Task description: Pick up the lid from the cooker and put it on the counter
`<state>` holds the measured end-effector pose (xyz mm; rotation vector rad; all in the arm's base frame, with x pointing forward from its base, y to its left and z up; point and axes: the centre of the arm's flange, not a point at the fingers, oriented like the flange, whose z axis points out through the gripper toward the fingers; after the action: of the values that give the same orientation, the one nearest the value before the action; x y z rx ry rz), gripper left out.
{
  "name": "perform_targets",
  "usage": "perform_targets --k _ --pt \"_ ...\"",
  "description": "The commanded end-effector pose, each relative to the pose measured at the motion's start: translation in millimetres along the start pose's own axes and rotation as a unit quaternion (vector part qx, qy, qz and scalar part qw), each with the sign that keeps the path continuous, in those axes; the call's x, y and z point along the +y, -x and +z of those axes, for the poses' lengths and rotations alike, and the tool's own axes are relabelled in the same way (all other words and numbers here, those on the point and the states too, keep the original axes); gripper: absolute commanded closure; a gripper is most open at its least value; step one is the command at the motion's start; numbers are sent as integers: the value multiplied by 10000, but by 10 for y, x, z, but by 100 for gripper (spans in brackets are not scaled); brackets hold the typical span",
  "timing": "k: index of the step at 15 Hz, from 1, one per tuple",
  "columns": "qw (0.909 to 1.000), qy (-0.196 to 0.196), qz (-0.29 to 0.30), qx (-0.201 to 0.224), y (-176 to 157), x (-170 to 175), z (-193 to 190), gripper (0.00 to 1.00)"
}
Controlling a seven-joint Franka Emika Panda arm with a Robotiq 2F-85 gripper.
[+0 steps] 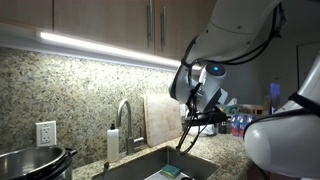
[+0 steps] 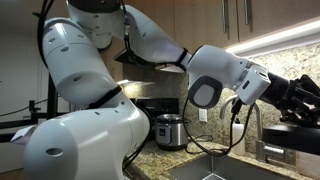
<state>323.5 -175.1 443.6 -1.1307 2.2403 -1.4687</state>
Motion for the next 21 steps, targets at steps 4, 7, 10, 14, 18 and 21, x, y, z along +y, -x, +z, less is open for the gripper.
perform_targets --k 4,7,10,14,18,21 --pt "10000 -32 5 -7 83 5 -19 85" --pt "10000 29 54 -21 67 11 35 93" --pt "9994 214 252 38 -37 51 278 93" --pt "9981 324 455 277 -170 134 530 93" --pt "9961 250 558 633 -264 140 777 92" --pt "9939 122 649 888 -323 80 915 92"
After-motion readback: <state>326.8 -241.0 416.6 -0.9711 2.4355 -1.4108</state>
